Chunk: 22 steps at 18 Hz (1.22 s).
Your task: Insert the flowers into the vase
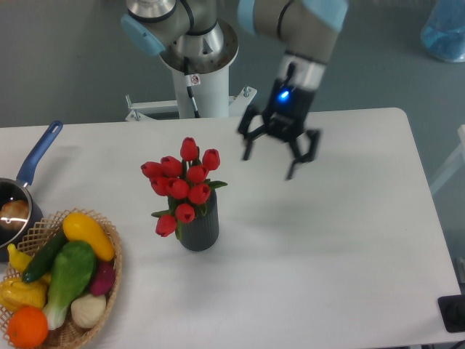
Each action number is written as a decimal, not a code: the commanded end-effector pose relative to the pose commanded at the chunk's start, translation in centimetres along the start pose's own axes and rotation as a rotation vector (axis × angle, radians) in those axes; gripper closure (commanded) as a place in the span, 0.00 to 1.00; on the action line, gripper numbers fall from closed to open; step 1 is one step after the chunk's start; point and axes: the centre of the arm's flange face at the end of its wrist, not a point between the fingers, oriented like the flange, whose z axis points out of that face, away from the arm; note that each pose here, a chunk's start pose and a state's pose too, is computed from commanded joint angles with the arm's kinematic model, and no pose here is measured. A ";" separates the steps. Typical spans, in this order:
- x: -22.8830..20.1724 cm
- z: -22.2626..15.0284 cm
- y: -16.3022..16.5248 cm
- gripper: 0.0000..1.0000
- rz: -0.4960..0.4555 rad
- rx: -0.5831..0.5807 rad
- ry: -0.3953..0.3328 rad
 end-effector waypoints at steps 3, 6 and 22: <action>-1.7 -3.1 1.7 0.00 -0.014 -0.071 -0.091; -2.5 -4.3 2.2 0.00 0.055 -0.192 -0.149; -6.6 -11.2 14.2 0.00 0.312 -0.432 -0.140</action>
